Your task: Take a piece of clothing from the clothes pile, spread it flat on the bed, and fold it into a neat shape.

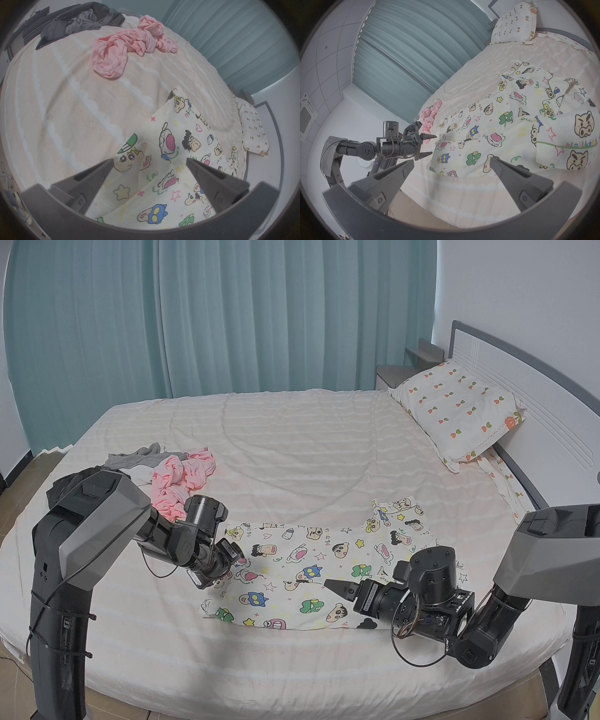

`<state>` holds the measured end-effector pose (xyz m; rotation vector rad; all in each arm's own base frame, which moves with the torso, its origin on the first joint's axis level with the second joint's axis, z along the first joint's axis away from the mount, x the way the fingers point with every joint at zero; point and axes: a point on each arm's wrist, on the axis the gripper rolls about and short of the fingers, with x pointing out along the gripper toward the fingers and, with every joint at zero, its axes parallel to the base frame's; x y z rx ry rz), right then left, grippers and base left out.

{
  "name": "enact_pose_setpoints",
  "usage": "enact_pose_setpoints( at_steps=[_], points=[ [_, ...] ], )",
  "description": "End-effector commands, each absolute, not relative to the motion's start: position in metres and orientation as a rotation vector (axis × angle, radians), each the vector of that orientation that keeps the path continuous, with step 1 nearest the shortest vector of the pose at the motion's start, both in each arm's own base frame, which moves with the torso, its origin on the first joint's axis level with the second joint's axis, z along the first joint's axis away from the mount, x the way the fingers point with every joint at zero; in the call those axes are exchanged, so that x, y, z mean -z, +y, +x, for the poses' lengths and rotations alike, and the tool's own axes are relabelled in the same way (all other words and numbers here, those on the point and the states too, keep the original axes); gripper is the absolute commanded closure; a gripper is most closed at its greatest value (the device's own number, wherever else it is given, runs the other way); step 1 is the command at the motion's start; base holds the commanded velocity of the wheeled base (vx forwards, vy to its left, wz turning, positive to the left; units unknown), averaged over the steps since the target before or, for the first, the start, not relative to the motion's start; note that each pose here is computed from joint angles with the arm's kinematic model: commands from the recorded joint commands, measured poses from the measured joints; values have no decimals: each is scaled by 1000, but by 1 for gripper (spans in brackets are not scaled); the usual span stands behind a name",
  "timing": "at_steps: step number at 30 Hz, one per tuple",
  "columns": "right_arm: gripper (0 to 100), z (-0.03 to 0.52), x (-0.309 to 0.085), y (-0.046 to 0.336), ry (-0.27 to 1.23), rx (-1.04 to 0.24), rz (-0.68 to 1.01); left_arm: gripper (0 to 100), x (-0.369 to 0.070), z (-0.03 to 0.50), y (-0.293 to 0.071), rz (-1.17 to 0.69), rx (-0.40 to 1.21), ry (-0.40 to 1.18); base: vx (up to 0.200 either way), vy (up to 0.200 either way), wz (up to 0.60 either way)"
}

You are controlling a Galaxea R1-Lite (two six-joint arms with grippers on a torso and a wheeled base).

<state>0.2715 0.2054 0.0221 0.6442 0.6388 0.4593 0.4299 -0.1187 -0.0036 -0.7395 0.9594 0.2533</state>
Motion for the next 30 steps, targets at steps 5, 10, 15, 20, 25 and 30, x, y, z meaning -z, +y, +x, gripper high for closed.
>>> enact_pose_setpoints(
  at_steps=[5,10,15,20,25,30],
  points=[
    [0,272,-21,206,641,-458,643,0,0,446,-125,-824,-267,907,0,0,0],
    [0,272,-22,206,636,-460,647,0,4,453,-130,-822,-313,911,0,0,0],
    [0,273,-25,205,626,-460,652,0,10,455,-134,-781,-362,932,0,0,0],
    [0,273,-23,205,632,-459,649,0,10,455,-134,-779,-365,934,0,0,0],
    [0,273,-23,205,631,-459,650,100,12,456,-135,-776,-364,935,0,0,0],
    [0,273,-23,205,631,-459,650,100,11,456,-135,-776,-364,933,0,0,0]
  ],
)
